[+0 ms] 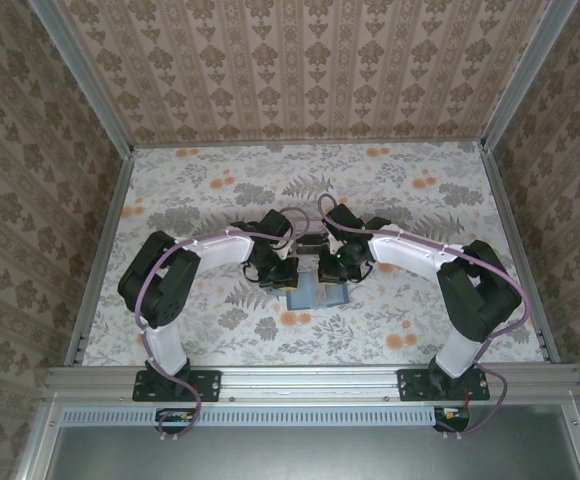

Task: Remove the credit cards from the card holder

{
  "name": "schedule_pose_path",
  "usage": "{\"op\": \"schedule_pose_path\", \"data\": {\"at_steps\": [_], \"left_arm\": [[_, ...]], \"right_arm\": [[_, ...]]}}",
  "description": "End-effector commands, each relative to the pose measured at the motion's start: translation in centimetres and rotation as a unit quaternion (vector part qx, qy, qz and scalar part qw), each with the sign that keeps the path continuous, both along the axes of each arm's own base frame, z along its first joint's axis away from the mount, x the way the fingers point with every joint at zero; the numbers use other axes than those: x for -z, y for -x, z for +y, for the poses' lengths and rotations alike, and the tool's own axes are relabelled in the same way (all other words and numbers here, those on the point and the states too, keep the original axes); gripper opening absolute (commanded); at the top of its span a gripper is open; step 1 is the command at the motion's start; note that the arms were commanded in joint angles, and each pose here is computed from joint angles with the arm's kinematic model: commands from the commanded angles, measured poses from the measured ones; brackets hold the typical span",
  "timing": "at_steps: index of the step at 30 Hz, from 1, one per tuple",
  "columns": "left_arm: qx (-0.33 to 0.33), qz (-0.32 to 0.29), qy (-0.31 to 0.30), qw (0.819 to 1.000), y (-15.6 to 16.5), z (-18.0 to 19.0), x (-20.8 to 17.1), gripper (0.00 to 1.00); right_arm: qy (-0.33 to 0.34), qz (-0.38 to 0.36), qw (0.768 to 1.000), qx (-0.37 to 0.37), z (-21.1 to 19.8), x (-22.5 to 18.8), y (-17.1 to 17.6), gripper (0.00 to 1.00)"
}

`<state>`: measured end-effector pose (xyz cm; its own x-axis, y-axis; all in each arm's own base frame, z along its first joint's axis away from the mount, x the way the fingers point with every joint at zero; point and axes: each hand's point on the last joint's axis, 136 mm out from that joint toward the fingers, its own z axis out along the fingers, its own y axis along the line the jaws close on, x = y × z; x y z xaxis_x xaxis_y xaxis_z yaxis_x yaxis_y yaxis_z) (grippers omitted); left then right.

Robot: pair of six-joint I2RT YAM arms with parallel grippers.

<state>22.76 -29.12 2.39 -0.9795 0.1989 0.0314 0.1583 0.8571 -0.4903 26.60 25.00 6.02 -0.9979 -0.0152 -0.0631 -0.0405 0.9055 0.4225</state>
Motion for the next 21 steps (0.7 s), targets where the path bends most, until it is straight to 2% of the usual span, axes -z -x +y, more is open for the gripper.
{"op": "schedule_pose_path", "data": {"at_steps": [1, 6, 10, 13, 17, 21], "left_arm": [[0.005, -0.008, -0.01, 1.0, 0.1, 0.7, -0.7, 0.0], [-0.002, -0.023, 0.003, 1.0, -0.5, 0.6, -2.1, 0.02], [-0.017, -0.035, 0.003, 0.999, -1.0, 1.4, -2.6, 0.04], [-0.034, -0.041, 0.004, 0.999, -1.2, 2.2, -2.7, 0.04], [-0.056, -0.051, -0.01, 0.997, -1.5, 3.8, -2.6, 0.05], [-0.069, -0.054, -0.011, 0.996, -1.3, 4.8, -2.5, 0.05]], "right_arm": [[0.003, -0.03, 0.999, -0.013, -0.3, -2.4, -0.6, 0.01], [0.015, -0.05, 0.997, -0.05, -1.0, -3.7, -1.0, 0.0], [0.033, -0.088, 0.988, -0.12, -1.3, -5.0, -1.3, 0.0], [0.058, -0.114, 0.973, -0.193, -1.6, -5.4, -1.7, 0.0], [0.087, -0.137, 0.936, -0.311, -2.0, -5.0, -2.3, 0.0], [0.118, -0.17, 0.877, -0.434, -2.3, -5.1, -3.4, 0.0]]}}
